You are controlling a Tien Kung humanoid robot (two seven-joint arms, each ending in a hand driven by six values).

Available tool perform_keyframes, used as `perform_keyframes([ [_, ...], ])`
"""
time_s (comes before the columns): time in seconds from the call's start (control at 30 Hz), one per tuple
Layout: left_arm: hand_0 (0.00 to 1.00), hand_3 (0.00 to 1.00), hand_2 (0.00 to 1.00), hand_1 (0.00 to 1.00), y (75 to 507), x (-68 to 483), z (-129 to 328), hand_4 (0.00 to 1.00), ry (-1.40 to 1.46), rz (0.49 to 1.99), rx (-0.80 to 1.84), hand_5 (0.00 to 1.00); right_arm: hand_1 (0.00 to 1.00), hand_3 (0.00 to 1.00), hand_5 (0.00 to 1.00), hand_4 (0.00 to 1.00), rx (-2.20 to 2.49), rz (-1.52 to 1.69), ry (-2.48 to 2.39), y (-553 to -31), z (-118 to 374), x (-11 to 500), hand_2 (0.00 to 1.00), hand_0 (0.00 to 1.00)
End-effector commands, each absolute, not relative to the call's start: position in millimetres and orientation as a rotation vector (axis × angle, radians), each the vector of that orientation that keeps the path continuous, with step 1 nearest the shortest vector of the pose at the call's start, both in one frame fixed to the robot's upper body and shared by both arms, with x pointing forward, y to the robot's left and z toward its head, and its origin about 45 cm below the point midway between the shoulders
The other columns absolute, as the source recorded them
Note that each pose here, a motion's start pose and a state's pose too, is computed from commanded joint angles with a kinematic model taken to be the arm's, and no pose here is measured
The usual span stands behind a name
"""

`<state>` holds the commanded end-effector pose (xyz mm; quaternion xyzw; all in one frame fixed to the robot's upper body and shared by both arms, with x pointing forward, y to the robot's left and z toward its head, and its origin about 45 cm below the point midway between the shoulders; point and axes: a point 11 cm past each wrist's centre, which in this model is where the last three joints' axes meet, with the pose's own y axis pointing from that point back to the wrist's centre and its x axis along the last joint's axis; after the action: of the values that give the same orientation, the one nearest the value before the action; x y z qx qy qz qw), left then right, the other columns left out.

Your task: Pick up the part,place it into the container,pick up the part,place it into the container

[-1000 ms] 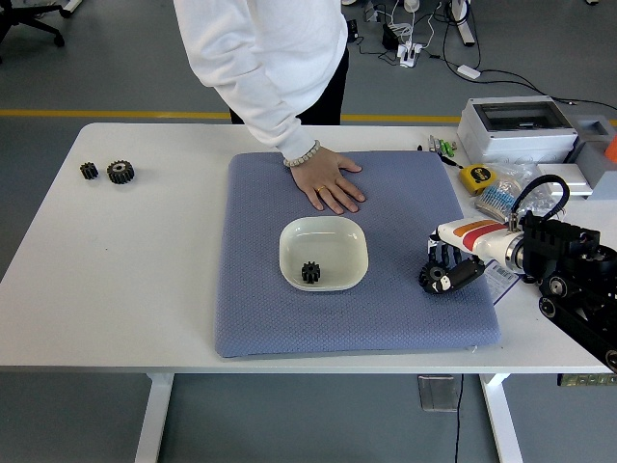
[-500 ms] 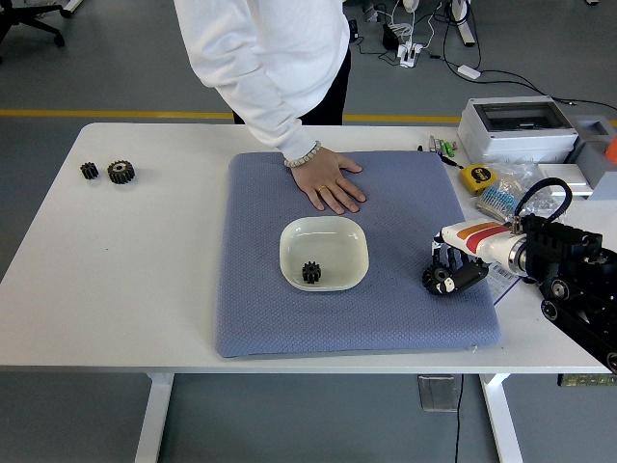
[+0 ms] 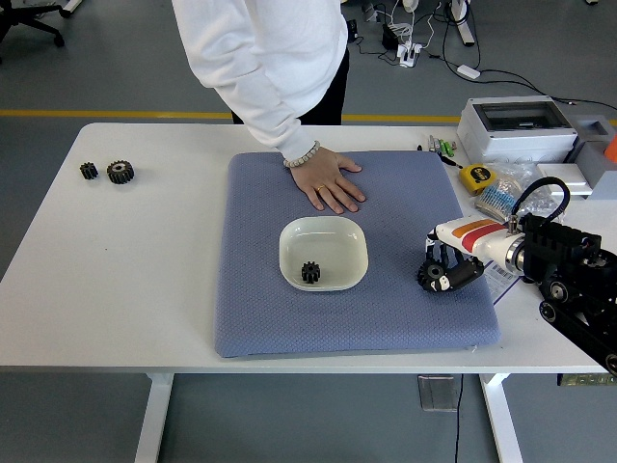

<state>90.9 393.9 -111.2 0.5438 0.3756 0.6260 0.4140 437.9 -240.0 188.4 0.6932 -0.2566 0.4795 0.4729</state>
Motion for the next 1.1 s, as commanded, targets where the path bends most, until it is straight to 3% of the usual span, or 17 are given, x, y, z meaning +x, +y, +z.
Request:
perform_keyframes([
  [0.03, 0.690, 0.571, 0.676, 0.680, 393.9, 90.8, -111.2, 0.621, 0.944, 1.573, 1.367, 0.539, 0.221, 0.475, 0.309, 0.872, 1.700, 1.182, -0.632, -238.8, 189.5, 437.9, 0.330, 0.068],
  [0.23, 0.689, 0.571, 0.673, 0.681, 394.0, 89.7, -111.4, 0.622, 0.944, 1.570, 1.371, 0.541, 0.211, 0.473, 0.298, 0.883, 1.720, 1.233, -0.655, -231.6, 197.5, 437.9, 0.313, 0.066],
  [0.73, 0.689, 0.571, 0.674, 0.679, 395.8, 92.5, -110.3, 0.620, 0.936, 1.573, 1.369, 0.539, 0.206, 0.471, 0.303, 0.879, 1.762, 1.320, -0.688, -206.1, 221.2, 441.2, 0.310, 0.060],
  [1.1, 0.689, 0.571, 0.676, 0.678, 396.1, 94.8, -109.7, 0.620, 0.934, 1.577, 1.365, 0.539, 0.208, 0.477, 0.268, 0.852, 1.835, 1.401, -0.735, -155.4, 248.3, 446.7, 0.308, 0.066],
])
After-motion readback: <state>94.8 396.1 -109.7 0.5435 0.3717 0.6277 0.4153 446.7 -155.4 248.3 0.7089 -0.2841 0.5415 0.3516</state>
